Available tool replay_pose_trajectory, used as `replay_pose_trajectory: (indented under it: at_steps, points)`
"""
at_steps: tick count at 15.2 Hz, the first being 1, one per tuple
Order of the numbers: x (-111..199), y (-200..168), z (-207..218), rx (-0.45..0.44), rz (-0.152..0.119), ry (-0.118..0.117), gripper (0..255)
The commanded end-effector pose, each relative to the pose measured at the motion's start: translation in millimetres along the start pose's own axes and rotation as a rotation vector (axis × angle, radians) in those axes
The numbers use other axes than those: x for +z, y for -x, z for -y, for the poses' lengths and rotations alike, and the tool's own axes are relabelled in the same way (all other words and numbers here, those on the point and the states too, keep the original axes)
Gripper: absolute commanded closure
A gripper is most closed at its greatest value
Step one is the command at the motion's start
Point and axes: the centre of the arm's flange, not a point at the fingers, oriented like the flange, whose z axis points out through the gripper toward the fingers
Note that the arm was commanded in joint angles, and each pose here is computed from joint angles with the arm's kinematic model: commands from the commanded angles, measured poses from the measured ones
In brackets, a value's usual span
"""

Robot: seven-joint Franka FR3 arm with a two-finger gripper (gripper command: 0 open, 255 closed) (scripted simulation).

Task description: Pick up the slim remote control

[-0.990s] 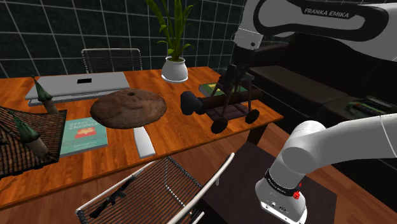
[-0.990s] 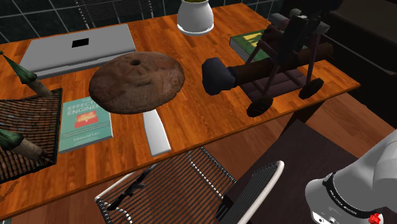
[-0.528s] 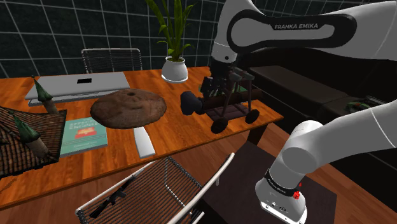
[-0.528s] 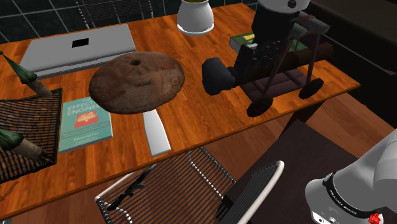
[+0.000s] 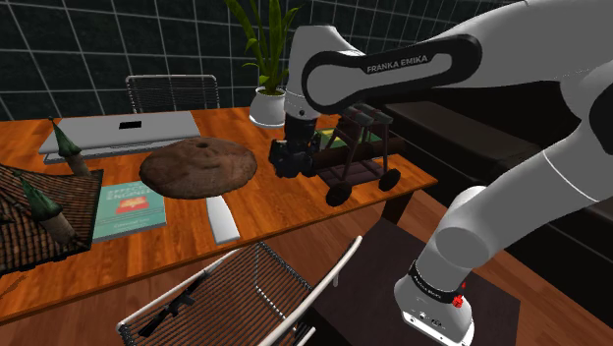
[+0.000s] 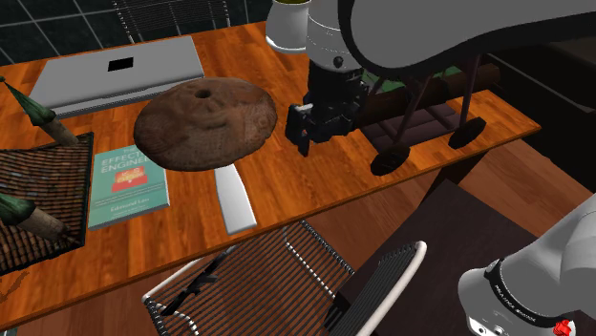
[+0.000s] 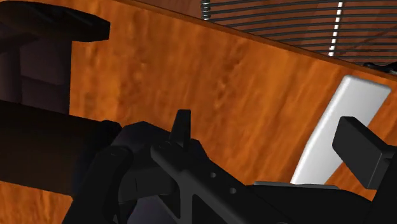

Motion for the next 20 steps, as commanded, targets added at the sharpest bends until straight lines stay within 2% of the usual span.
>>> replay_pose_trajectory:
  at_steps: [1, 17, 20]
  points:
    - [15.3, -13.8, 18.4, 0.028, 0.002, 0.005, 0]
    - [141.4, -128.5, 153.0, 0.232, 0.022, 0.05, 0]
    - [158.9, -135.0, 158.8, 0.243, 0.023, 0.053, 0]
